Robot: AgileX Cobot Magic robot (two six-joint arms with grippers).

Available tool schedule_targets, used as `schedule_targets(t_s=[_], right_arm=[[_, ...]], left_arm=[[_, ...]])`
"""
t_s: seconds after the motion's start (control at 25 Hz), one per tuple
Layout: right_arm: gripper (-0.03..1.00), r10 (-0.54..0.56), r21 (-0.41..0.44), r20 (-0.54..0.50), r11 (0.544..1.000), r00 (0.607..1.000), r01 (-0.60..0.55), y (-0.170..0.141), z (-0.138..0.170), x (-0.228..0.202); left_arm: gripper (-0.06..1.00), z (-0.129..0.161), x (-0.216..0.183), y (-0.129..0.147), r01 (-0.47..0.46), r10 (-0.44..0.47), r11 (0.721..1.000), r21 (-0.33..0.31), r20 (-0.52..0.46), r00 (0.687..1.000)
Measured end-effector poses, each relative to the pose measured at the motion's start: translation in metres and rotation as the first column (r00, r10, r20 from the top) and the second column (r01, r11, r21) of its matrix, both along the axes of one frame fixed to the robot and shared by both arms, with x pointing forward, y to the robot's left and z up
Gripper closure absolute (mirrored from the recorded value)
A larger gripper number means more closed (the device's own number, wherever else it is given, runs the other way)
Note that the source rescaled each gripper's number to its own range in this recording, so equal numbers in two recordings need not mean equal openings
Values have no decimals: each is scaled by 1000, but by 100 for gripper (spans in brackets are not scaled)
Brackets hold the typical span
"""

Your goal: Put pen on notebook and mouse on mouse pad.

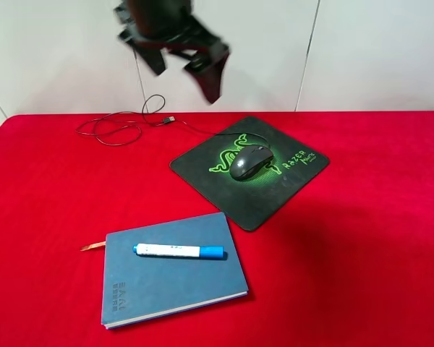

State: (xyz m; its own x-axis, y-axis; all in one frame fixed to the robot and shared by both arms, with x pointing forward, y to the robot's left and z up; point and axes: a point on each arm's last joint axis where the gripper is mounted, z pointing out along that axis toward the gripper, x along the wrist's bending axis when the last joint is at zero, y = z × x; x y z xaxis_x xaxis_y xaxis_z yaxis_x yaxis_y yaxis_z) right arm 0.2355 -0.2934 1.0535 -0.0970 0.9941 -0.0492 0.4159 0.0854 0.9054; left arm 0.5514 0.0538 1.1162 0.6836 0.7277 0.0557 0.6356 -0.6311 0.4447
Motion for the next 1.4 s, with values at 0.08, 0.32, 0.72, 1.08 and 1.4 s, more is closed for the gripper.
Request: schedule_targets(t_s=[0.08, 0.32, 0.72, 1.08, 1.4], right_arm=[[-3, 0, 0, 0, 1000, 1000, 0, 0, 0, 0], [-3, 0, 0, 0, 1000, 1000, 0, 0, 0, 0], [-3, 0, 0, -1, 1000, 1000, 0, 0, 0, 0], [-3, 0, 0, -1, 1000, 1000, 0, 0, 0, 0], [-3, 0, 0, -1, 1000, 1000, 0, 0, 0, 0]], left_arm=[[-5, -3, -17, 13, -1, 1, 1000, 21, -26, 1000], [-5, -14, -74, 59, -26, 32, 997, 66, -100, 994], [-5, -12, -173, 138, -135, 133, 991, -25, -68, 989], [-5, 0, -256, 204, -61, 101, 972, -226, 171, 980], [-5, -3, -307, 242, 59, 75, 950, -307, 407, 910]])
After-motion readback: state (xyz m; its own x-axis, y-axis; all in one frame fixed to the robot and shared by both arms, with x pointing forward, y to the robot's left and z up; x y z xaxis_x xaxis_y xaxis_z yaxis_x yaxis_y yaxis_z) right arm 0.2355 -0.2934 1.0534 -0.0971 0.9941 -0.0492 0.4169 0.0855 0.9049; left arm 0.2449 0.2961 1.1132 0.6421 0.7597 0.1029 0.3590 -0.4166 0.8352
